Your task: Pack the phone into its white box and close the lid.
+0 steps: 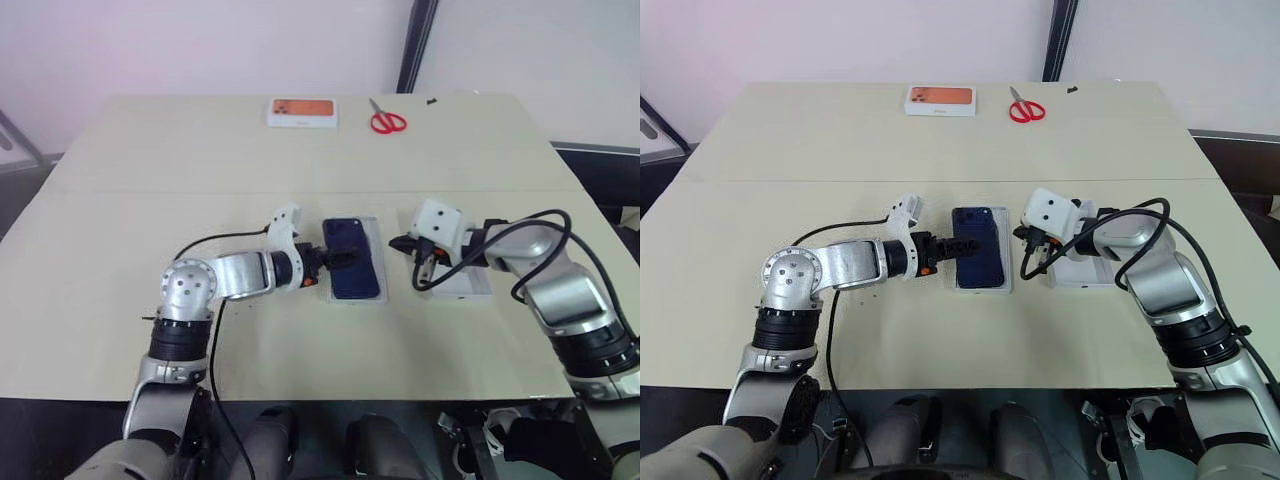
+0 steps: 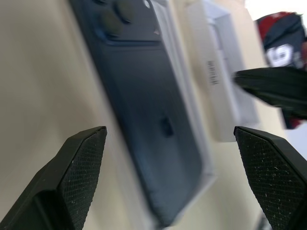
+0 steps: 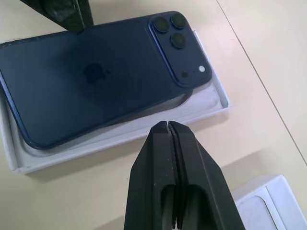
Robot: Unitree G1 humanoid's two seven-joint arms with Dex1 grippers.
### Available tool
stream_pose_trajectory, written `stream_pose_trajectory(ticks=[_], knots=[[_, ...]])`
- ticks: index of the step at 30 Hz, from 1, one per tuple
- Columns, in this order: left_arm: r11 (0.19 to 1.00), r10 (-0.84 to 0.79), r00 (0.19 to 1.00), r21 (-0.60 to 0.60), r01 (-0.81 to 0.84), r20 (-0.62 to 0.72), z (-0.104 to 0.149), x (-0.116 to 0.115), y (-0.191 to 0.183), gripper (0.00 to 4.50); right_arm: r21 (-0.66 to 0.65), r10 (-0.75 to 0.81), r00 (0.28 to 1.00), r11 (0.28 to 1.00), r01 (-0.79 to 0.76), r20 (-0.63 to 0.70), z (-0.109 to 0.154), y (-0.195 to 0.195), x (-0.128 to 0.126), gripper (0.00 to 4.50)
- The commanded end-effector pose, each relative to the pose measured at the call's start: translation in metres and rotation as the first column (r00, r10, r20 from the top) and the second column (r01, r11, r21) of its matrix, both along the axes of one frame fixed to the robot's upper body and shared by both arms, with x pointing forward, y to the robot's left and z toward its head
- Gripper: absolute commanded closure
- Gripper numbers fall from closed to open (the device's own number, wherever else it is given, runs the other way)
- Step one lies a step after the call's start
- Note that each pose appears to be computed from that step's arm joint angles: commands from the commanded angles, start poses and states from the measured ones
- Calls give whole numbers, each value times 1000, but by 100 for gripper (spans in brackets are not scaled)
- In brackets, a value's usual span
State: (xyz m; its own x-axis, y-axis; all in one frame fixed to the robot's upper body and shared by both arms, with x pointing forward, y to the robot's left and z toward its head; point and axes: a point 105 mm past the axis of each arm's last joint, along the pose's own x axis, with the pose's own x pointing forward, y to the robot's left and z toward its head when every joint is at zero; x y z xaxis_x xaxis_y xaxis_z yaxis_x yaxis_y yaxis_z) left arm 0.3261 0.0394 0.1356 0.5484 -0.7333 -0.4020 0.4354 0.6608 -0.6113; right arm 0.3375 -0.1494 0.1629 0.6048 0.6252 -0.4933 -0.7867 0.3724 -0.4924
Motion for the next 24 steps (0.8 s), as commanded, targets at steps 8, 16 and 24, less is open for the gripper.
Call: stream_pose_trajectory(ticks=[8,16,24], knots=[[999,-4,990,-50,11,138,20,12,-9,3,2,-1,998,1000,1,59,12,-1,0,450],[984,104,903,87,-154,417,50,36,65,3,23,-10,996,1000,8,86,18,5,1,450],[934,-78,779,319,-161,622,54,28,112,3,71,5,996,997,-11,89,13,44,11,450]])
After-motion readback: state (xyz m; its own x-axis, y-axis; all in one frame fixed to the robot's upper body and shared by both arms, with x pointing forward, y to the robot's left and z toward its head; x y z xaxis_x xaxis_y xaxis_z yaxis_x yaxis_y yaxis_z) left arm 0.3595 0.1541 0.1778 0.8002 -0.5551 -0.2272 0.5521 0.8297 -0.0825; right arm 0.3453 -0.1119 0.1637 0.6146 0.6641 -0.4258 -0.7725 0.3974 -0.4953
